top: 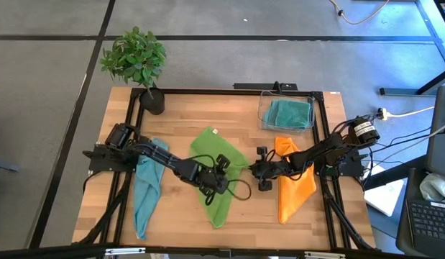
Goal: Fold microfiber towels
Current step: Fold the green microfiber towel
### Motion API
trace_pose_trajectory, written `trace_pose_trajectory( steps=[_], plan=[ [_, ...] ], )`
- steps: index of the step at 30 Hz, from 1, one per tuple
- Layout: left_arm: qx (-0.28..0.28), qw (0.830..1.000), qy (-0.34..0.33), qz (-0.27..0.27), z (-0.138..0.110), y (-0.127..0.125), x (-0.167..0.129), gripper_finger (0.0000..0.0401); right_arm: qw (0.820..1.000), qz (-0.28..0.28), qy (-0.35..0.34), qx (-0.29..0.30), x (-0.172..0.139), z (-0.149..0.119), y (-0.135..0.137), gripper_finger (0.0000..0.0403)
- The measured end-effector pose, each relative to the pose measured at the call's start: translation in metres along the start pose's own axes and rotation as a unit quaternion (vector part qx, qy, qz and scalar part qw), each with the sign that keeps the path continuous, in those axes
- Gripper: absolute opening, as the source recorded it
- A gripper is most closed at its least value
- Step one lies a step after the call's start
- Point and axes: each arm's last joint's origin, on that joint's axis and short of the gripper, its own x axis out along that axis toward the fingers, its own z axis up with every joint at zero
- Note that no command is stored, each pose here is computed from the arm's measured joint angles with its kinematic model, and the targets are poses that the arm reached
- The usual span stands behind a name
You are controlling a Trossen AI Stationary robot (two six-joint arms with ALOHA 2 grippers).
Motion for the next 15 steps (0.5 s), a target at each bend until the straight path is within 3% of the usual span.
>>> trace_pose_trajectory(
  steps=[4, 10, 15],
  plan=[
    [0.006, 0.999, 0.035, 0.017, -0.001, -0.011, -0.021, 0.0001, 0.998, -0.038, 0.04, -0.022, -0.001, -0.007, -0.002, 0.0024],
    [-0.054, 0.997, 0.059, 0.02, -0.003, -0.027, -0.056, 0.0, 0.986, -0.141, 0.077, -0.045, -0.002, -0.013, -0.009, 0.0014],
    [-0.085, 0.992, 0.089, 0.032, -0.009, -0.046, -0.082, 0.0, 0.978, -0.177, 0.091, -0.057, 0.0, -0.013, -0.019, 0.0017]
  ],
)
